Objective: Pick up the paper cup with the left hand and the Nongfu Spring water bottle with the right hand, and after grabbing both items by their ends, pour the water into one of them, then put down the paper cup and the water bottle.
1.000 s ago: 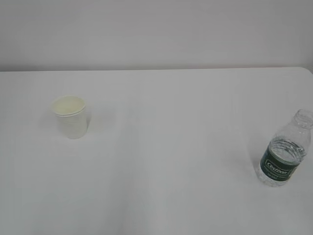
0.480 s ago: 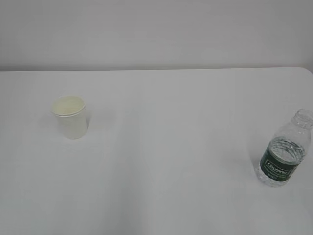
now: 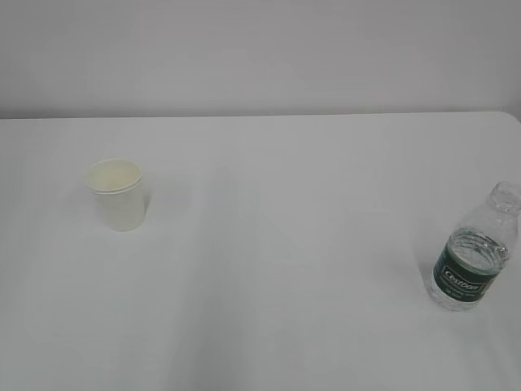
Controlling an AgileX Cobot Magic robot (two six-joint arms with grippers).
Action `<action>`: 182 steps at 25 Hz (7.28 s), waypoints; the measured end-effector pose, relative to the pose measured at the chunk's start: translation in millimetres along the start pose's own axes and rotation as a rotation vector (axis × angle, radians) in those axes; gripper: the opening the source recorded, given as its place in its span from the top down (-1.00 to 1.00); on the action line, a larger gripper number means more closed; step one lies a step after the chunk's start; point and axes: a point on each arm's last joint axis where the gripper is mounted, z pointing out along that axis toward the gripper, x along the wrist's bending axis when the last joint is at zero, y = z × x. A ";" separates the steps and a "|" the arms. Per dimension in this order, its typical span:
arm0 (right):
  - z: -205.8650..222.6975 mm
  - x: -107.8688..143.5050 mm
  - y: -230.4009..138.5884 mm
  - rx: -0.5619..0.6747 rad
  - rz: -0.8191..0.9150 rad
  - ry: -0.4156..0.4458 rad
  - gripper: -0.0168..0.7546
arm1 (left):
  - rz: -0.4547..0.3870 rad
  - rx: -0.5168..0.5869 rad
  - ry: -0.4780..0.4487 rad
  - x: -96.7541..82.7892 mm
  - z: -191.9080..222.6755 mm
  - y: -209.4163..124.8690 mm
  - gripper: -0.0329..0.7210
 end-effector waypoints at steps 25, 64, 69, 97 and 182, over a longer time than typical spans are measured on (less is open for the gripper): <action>37.8 1.2 32.7 -0.127 0.039 0.023 -0.56 | 0.095 -0.169 -0.013 -4.0 23.2 45.8 -0.52; 86.2 1.4 -4.9 -0.175 0.112 0.023 -0.56 | -0.095 -0.328 -0.094 -7.3 85.4 10.1 -0.45; 92.8 1.3 -20.5 -0.171 0.140 0.021 -0.56 | -0.100 -0.340 -0.086 -5.3 94.9 -5.8 -0.43; 151.6 -2.5 -50.6 -0.057 0.179 -0.031 -0.56 | -0.037 -0.222 -0.187 -38.2 184.5 -42.9 -0.40; 209.2 11.4 -175.7 0.216 0.085 0.084 -0.56 | -0.042 -0.127 -0.272 -40.4 220.4 -131.9 -0.31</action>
